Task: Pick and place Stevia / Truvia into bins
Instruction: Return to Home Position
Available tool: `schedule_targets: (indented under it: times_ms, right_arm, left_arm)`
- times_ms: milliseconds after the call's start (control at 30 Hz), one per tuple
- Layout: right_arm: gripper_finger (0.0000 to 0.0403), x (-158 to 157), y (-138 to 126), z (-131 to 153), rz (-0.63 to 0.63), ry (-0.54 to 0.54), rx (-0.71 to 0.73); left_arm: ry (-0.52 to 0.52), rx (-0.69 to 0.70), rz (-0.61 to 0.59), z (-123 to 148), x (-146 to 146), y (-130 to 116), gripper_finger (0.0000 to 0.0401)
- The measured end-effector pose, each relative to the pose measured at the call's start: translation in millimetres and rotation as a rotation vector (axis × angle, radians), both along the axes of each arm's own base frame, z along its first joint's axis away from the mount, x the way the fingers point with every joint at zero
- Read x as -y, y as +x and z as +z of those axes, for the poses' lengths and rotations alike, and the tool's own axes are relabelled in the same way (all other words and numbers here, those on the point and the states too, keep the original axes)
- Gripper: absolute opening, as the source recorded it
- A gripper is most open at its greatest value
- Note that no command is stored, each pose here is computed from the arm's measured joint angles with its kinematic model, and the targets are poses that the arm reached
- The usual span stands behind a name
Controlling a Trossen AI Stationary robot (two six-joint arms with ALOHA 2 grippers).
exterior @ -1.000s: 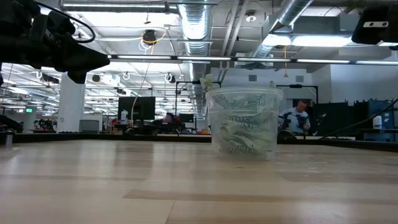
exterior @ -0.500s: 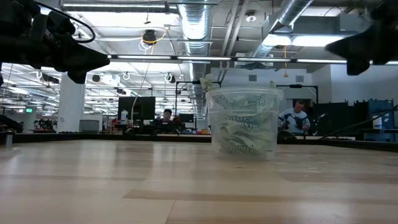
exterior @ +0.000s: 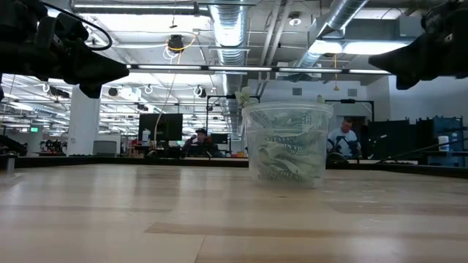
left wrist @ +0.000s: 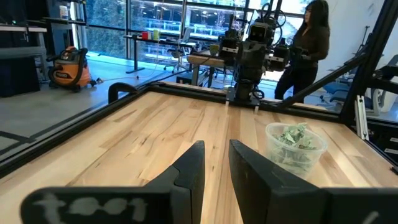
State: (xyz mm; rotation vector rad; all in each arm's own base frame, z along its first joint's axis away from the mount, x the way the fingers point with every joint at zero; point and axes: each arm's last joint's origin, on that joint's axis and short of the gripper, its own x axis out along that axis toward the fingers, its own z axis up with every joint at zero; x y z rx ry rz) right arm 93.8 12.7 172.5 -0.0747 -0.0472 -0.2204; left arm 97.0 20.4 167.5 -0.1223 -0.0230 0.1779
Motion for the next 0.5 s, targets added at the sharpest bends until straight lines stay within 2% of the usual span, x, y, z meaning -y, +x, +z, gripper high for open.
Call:
schedule_targets:
  times_ms: [367, 500]
  right_arm:
    - [0.0000, 8.2, 5.3, -7.8, 0.270, 0.051, -0.076]
    - [0.0000, 10.0, 6.0, -8.4, 0.279, 0.049, -0.083]
  left_arm:
    - [0.000, 0.000, 0.000, -0.1, 0.0, 0.0, 0.0061]
    - [0.000, 0.000, 0.000, -0.1, 0.0, 0.0, 0.0061]
